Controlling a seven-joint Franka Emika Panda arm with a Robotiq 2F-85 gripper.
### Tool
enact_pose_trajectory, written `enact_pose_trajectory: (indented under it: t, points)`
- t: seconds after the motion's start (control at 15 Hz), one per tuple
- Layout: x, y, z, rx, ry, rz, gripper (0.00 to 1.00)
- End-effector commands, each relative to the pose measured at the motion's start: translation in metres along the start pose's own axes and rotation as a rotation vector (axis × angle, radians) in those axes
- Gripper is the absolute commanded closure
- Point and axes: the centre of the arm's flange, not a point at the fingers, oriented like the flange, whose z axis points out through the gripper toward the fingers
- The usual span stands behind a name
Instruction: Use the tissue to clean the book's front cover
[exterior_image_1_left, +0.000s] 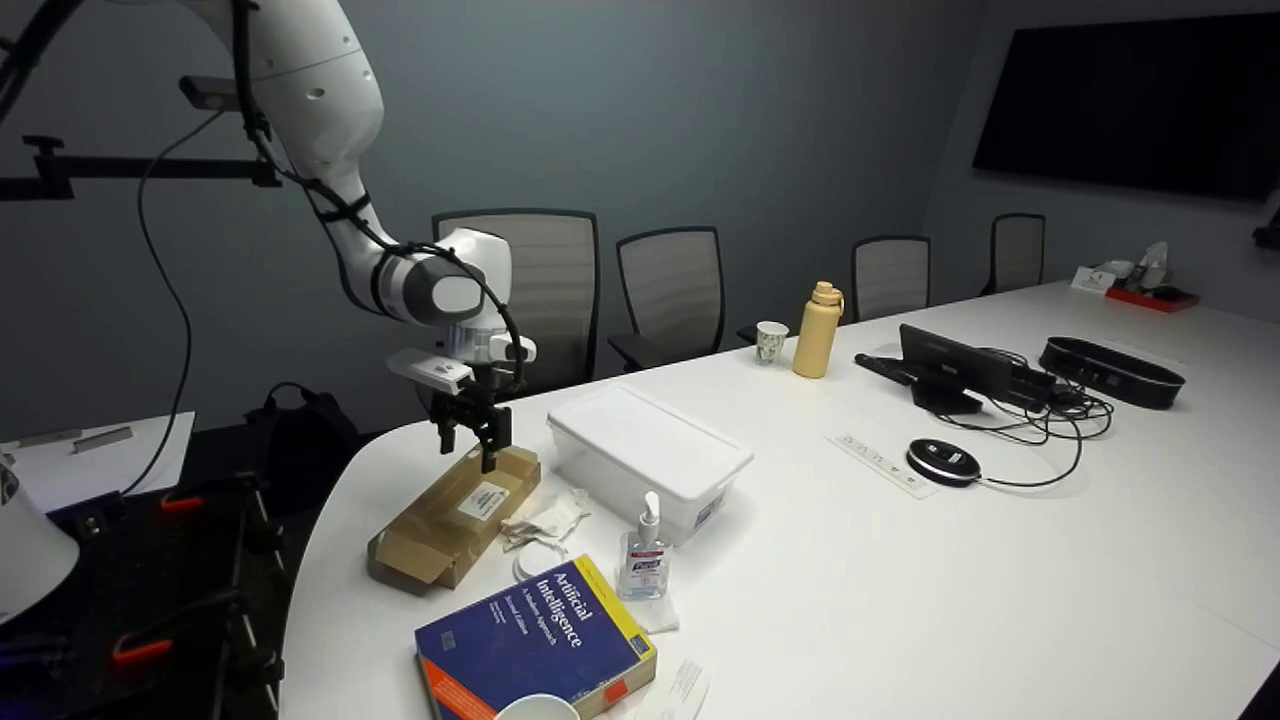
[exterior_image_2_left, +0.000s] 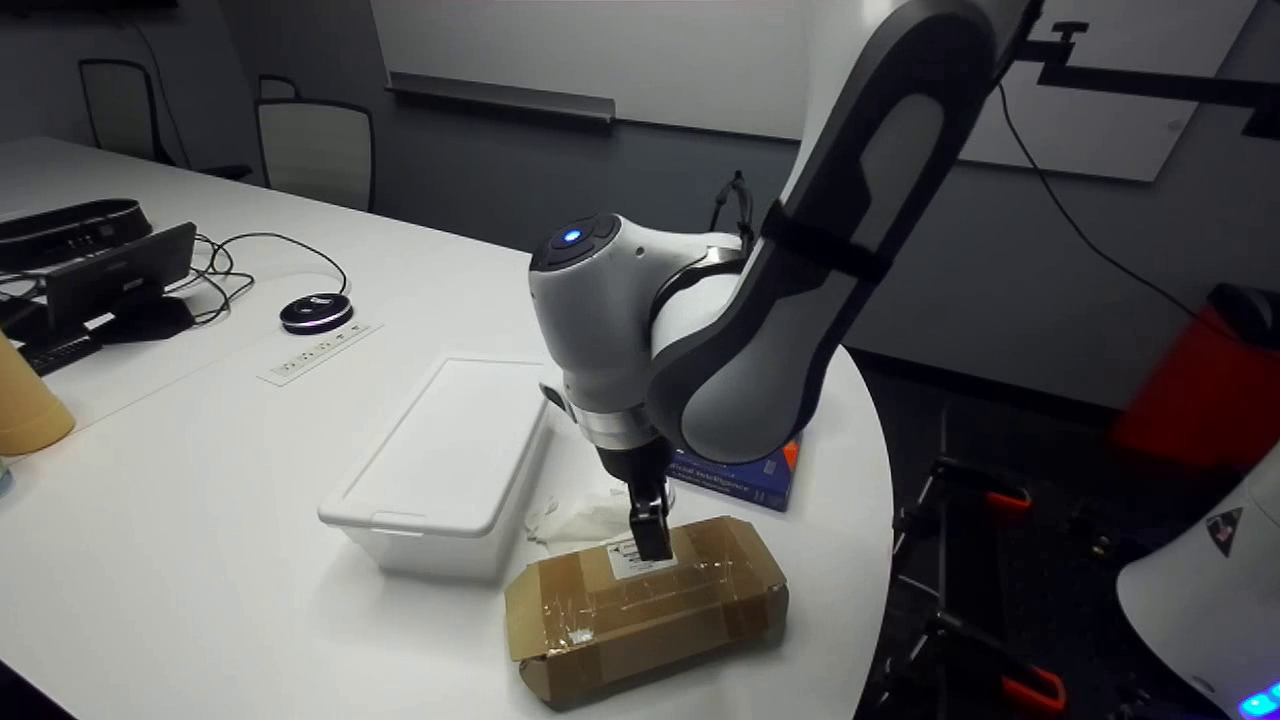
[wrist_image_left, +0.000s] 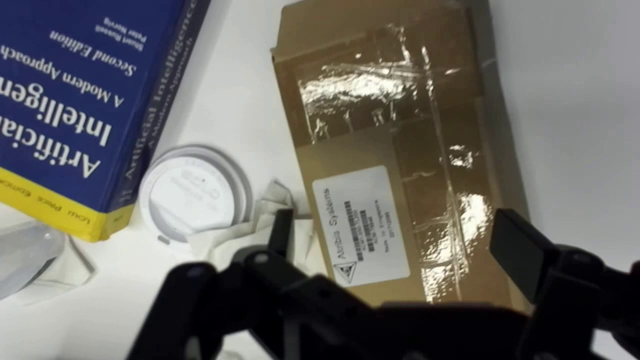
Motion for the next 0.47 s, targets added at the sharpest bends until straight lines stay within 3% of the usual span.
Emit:
enact_pose_trajectory:
  t: [0.0,0.4]
  points:
    - [-0.037,-0.014,-0.023,0.053,-0.065,-0.004,0.0]
    - [-0.053,-0.027,-0.021,0.138,-0.142,-0.006,0.0]
